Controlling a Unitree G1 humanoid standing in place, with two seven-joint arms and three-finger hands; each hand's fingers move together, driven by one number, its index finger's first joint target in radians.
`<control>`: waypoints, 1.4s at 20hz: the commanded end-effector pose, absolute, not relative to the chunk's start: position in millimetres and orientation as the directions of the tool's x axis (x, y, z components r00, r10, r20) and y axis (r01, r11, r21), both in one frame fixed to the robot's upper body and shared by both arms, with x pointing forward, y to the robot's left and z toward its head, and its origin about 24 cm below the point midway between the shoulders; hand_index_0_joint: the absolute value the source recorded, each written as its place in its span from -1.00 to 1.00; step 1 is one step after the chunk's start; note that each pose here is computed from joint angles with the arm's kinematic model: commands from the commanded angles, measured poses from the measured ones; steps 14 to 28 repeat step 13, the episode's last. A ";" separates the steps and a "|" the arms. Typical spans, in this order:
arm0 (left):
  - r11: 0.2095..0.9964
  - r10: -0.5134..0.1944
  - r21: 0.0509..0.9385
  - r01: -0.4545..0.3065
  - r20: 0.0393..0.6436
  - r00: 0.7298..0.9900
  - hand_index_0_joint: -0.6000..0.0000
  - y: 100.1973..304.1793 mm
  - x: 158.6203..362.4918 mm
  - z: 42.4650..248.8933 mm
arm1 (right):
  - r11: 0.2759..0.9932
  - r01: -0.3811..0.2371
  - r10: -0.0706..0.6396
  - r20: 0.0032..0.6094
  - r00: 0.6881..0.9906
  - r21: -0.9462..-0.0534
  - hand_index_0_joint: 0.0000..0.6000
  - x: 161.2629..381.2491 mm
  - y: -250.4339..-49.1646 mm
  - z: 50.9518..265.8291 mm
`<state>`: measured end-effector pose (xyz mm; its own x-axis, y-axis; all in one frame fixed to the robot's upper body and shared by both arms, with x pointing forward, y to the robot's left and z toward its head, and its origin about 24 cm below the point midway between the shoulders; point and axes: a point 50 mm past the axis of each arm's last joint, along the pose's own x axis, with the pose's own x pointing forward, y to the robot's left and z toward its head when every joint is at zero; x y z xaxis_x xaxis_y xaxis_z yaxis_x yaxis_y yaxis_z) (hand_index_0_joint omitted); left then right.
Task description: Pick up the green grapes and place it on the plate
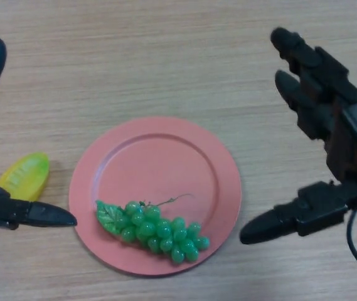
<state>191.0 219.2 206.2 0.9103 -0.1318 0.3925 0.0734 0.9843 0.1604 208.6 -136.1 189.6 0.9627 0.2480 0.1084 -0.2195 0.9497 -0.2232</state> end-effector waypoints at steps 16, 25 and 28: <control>0.977 -0.124 0.210 0.017 0.505 0.854 1.00 220.1 177.8 219.6 | 0.971 -0.121 0.189 0.355 0.916 -0.205 -1.00 197.5 -146.5 224.7; 0.977 -0.124 0.210 0.017 0.505 0.854 1.00 220.1 177.8 219.6 | 0.971 -0.121 0.189 0.355 0.916 -0.205 -1.00 197.5 -146.5 224.7; 0.977 -0.124 0.210 0.017 0.505 0.854 1.00 220.1 177.8 219.6 | 0.971 -0.121 0.189 0.355 0.916 -0.205 -1.00 197.5 -146.5 224.7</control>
